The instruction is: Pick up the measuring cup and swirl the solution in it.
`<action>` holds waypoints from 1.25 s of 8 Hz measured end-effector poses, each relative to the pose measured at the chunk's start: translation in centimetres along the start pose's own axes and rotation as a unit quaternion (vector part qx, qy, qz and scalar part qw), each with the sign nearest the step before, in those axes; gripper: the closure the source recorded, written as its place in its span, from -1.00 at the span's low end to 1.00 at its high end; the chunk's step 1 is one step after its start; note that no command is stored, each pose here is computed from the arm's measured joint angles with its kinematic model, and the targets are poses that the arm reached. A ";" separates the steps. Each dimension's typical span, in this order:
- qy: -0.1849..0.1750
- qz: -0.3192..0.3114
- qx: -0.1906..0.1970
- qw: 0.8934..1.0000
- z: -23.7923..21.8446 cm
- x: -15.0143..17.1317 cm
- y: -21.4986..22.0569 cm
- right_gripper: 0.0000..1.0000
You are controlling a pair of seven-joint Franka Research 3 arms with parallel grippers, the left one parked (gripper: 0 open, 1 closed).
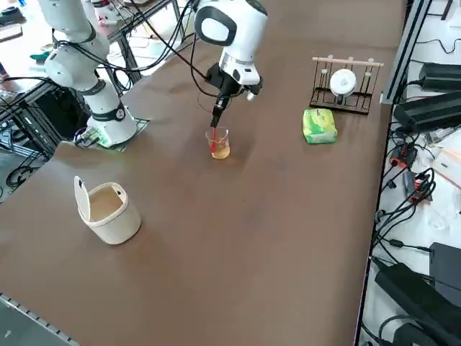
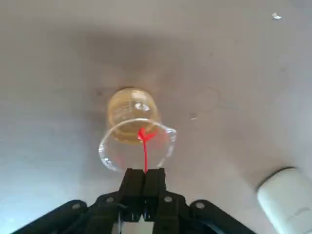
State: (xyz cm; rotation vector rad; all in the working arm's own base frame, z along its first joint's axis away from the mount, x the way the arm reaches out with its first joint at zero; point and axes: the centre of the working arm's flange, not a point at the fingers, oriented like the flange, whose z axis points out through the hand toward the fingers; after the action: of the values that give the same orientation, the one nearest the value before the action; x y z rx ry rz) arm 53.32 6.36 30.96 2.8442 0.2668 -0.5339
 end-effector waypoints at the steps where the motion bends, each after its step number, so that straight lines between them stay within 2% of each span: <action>1: 0.008 -0.001 -0.005 1.000 -0.2 0.2 0.2 0.96; 3: 0.028 0.005 -0.002 1.000 -0.7 0.6 0.4 0.96; 6: 0.046 0.056 0.053 0.996 -1.4 1.1 -0.6 0.96; 8: 0.045 0.077 0.078 0.993 -1.6 1.1 -1.3 0.96; 10: 0.027 0.071 0.077 0.994 -1.2 0.8 -1.7 0.96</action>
State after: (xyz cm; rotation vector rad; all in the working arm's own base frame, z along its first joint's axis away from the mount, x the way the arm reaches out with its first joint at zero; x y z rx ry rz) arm 54.04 8.43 31.39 2.9996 0.0340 -0.4684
